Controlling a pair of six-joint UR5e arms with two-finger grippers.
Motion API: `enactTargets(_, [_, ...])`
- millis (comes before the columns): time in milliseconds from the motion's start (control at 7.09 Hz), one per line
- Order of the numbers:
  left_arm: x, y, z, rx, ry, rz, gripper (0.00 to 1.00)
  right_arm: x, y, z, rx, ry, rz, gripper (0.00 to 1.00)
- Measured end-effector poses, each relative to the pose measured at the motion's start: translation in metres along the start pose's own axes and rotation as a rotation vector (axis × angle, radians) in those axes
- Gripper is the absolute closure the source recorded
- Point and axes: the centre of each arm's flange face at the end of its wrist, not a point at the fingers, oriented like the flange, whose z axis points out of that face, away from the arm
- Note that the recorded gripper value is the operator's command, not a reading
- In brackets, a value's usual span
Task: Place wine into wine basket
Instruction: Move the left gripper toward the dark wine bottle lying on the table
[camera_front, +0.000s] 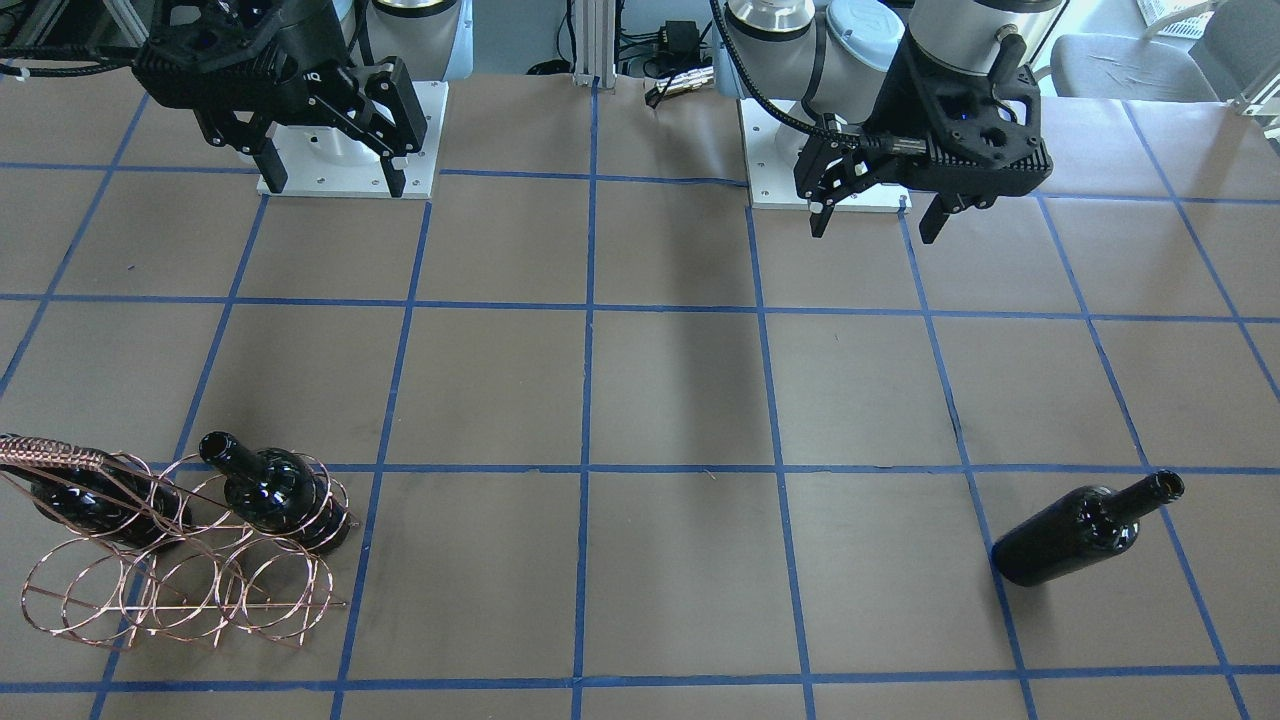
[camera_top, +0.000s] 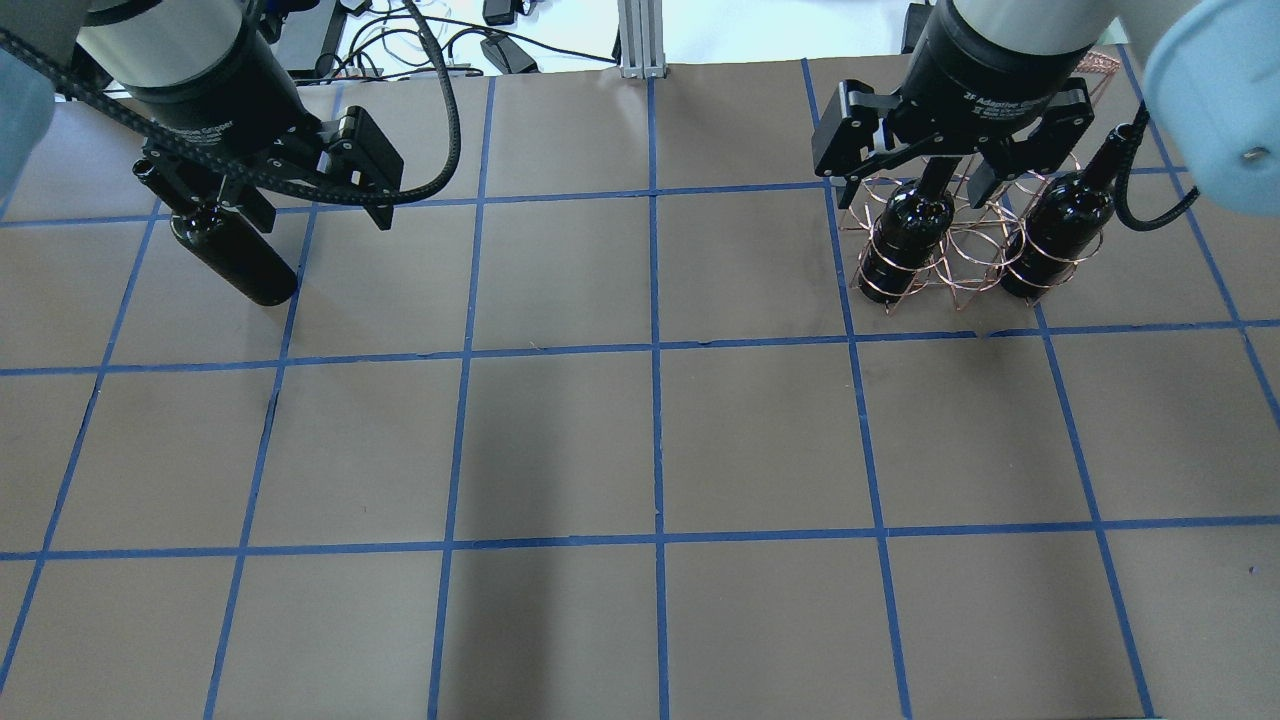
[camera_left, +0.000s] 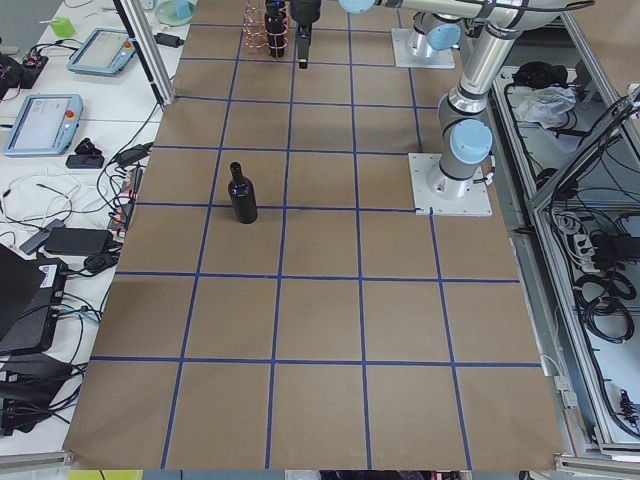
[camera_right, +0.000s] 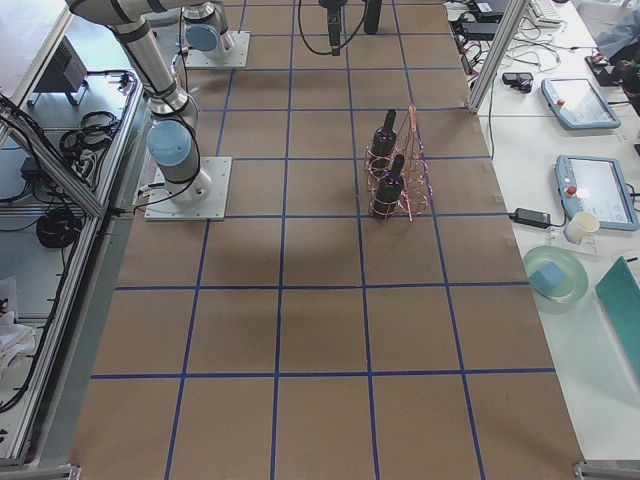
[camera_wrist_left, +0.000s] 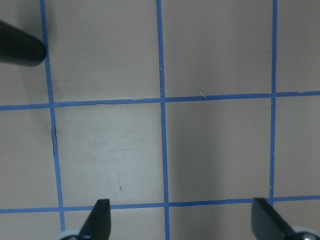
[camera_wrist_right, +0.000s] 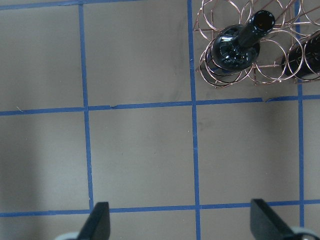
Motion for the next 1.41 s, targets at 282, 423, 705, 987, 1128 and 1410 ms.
enactTargets(282, [-0.001,0.0,-0.001,0.002,0.0,-0.002,0.0,0.0,0.0,0.0,-0.002,0.001,-0.003,0.0])
enactTargets(423, [-0.001,0.0,0.0,0.002,0.004,-0.003,0.0,0.0,0.0,0.0,-0.004,0.002,-0.002,0.0])
enactTargets(705, [-0.004,-0.001,0.001,-0.001,-0.002,-0.008,0.0,0.0,0.001,0.001,-0.005,0.002,-0.001,0.0])
enactTargets(987, [-0.019,-0.008,0.001,-0.001,-0.003,0.0,0.0,0.0,0.001,0.001,-0.005,0.002,0.0,0.0])
enactTargets(1128, [-0.047,-0.016,0.003,-0.003,0.002,-0.001,0.0,0.0,0.0,0.001,-0.004,0.001,-0.001,0.0])
enactTargets(1410, [-0.136,-0.038,0.01,0.022,-0.006,0.052,0.0,-0.001,0.0,0.001,-0.006,0.0,-0.001,0.0])
